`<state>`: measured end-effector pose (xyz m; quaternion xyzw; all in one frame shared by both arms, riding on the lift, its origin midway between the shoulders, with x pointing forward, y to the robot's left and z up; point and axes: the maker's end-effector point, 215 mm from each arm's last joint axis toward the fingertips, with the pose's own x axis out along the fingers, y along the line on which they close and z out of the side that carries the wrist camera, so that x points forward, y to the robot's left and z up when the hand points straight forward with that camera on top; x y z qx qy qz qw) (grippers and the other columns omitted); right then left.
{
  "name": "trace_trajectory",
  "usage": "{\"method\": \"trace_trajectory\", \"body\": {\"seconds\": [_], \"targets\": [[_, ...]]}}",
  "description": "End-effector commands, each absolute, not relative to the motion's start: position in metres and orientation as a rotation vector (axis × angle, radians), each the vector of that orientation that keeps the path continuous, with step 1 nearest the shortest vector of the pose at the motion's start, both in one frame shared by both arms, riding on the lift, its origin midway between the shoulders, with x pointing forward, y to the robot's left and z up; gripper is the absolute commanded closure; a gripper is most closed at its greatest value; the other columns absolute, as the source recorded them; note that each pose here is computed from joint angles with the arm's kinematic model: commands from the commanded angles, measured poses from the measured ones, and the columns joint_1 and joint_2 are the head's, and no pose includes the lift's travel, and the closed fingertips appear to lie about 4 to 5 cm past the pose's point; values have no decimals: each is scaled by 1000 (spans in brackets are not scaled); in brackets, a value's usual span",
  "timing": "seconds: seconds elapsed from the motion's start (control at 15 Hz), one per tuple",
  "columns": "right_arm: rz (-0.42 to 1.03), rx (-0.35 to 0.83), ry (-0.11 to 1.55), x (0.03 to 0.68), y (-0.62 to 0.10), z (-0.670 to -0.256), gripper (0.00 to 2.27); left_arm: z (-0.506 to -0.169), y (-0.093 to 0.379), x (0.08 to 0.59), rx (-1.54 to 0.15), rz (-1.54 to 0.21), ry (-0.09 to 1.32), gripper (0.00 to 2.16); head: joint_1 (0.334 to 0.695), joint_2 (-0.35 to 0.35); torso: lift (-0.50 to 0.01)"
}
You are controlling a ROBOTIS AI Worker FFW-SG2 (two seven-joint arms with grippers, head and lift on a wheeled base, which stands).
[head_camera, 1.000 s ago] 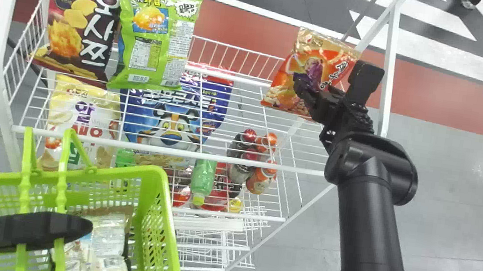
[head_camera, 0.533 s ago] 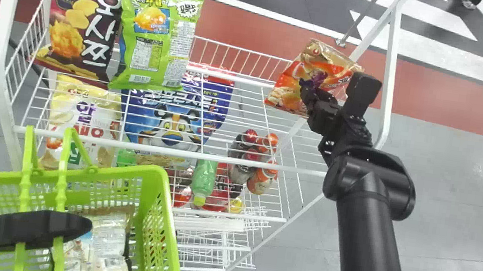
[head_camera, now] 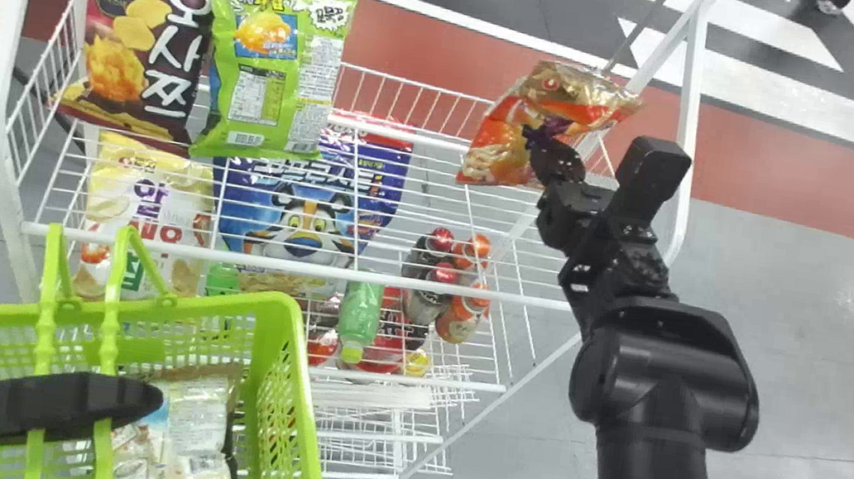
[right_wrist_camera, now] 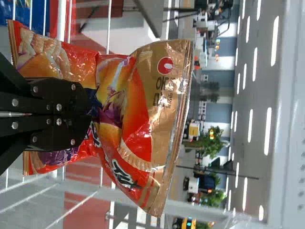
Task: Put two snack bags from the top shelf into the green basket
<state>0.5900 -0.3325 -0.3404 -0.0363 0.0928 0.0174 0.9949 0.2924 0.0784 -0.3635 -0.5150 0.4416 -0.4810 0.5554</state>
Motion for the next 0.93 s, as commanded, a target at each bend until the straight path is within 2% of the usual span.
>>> {"method": "trace_trajectory", "body": {"seconds": [0.0,0.27,0.33,0.53,0.87], "targets": [[111,-77,216,564,-283,-334,2236,-363,79,292,-1216,-1138,1044,2142,695,-320,0],[238,-56,365,509,-212,-344,2236,-362,79,292,-1217,-1140,1044,2142,695,-253,0],[269,-57,382,498,-197,-344,2236,-361,79,292,-1217,-1140,1044,2142,695,-218,0],[387,-30,528,455,-150,-367,2236,-363,79,289,-1219,-1138,1048,2142,695,-170,0],[566,-11,674,388,-78,-385,2236,-361,78,289,-1220,-1143,1045,2142,695,-68,0]]}}
